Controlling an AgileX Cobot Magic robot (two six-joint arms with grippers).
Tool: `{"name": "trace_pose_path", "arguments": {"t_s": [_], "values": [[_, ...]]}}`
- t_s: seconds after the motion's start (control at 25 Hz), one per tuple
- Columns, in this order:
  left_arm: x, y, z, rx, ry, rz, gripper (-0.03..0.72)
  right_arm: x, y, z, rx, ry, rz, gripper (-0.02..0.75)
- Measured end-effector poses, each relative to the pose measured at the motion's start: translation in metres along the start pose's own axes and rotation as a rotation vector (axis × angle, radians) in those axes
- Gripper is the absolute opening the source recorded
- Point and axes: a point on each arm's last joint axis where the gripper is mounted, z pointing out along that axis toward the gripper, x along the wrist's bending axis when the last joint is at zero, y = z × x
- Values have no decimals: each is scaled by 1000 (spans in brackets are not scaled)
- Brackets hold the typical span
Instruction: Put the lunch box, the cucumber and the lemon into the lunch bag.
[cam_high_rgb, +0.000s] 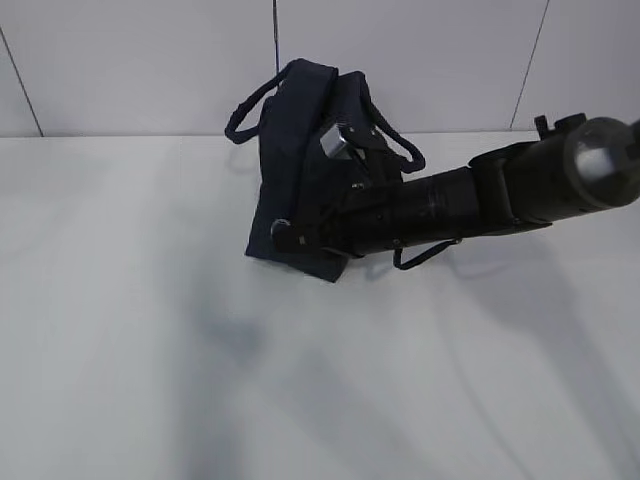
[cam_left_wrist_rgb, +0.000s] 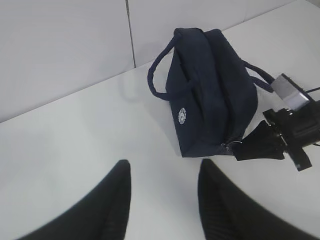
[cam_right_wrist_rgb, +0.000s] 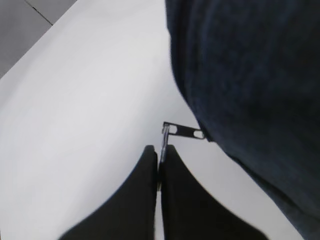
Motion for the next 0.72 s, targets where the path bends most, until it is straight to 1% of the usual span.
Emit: {"name": "trace_pose_path", "arguments": {"t_s": [0.4, 0.72], "values": [[0, -1, 0, 10, -5, 0, 301, 16, 22, -17, -28, -12, -53, 0], [-2, -4, 0, 45, -25, -1, 301, 16, 28, -19, -62, -33, -23, 0]]}}
